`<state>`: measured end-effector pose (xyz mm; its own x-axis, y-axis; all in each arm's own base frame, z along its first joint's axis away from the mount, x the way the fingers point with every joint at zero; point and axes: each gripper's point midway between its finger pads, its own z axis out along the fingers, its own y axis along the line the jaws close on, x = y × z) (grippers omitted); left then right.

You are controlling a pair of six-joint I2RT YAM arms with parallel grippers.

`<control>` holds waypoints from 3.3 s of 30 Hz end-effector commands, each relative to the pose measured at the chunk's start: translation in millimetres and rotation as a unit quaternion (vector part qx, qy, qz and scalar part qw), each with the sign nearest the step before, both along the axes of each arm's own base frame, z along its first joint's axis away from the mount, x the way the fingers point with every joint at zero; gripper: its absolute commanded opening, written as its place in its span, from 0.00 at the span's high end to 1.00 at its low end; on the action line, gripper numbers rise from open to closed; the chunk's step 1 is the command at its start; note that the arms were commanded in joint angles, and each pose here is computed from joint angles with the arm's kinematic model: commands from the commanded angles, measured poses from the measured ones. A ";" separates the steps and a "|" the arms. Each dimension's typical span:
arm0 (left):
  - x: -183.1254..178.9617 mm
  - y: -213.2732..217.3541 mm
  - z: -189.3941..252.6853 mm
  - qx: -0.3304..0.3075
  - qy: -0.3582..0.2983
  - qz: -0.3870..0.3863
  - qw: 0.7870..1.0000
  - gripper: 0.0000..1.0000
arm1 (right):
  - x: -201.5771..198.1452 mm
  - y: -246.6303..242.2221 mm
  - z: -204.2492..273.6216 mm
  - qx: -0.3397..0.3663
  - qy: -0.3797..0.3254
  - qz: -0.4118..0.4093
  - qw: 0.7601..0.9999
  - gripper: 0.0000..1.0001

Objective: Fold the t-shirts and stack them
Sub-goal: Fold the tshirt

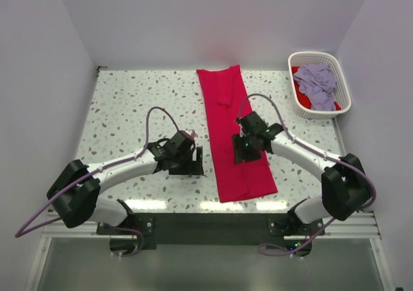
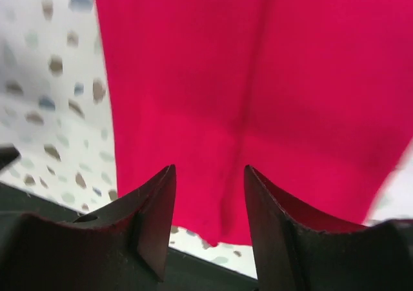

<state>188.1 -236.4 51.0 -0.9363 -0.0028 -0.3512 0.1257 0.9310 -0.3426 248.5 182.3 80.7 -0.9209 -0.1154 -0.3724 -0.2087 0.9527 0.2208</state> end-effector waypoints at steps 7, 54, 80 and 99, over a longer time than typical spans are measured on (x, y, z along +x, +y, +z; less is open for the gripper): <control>14.9 5.2 15.9 -0.011 -0.047 0.042 0.998 0.16 | -69.9 59.5 -40.4 -0.002 0.035 0.038 0.999 0.60; -65.0 -25.0 -12.1 -0.040 0.062 -0.047 0.996 0.45 | -153.1 -22.5 -53.8 -0.002 0.087 -0.076 0.993 0.50; -88.6 -25.8 -35.5 0.001 0.108 -0.072 0.992 0.57 | -170.3 -37.3 -80.9 -0.041 0.129 -0.051 0.989 1.00; -90.7 -1.7 -33.8 0.063 0.105 -0.049 0.991 0.99 | -173.0 -40.6 -75.6 -0.041 0.126 -0.038 0.990 1.00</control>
